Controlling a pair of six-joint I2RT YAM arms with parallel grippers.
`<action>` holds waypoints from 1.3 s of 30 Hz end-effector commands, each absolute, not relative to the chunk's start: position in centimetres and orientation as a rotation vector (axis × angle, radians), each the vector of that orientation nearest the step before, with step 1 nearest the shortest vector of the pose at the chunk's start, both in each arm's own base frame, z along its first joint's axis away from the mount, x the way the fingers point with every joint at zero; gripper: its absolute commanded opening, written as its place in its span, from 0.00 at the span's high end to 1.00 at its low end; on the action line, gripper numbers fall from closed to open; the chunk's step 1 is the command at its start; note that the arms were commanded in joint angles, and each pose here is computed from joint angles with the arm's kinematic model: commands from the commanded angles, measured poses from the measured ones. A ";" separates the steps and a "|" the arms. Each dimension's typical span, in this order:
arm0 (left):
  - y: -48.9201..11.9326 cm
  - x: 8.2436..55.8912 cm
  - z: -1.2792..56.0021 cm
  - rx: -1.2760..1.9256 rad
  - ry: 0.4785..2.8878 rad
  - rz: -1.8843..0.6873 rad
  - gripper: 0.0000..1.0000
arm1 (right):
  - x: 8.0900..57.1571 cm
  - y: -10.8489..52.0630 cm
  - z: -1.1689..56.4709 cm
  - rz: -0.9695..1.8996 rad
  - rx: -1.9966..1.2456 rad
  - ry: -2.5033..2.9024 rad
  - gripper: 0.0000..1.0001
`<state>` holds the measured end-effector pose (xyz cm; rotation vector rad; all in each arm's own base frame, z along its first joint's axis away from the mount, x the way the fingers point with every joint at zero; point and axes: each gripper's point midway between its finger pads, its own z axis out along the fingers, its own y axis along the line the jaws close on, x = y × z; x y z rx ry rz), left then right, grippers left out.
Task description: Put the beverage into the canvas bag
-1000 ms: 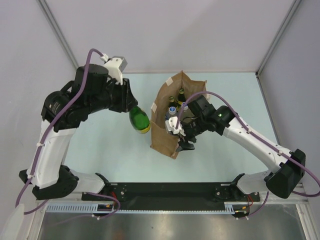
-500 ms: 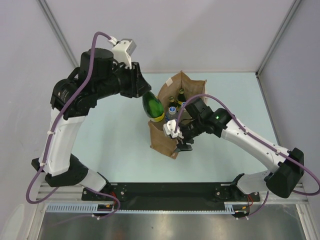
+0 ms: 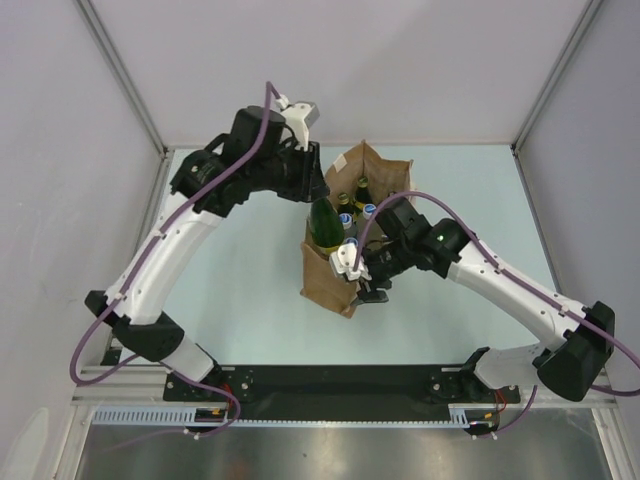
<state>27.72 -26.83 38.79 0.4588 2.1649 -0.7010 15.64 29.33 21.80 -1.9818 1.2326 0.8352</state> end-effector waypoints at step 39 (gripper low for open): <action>-31.5 26.5 25.7 0.726 2.073 -0.766 0.86 | 28.3 20.2 36.1 0.900 -1.028 1.534 0.35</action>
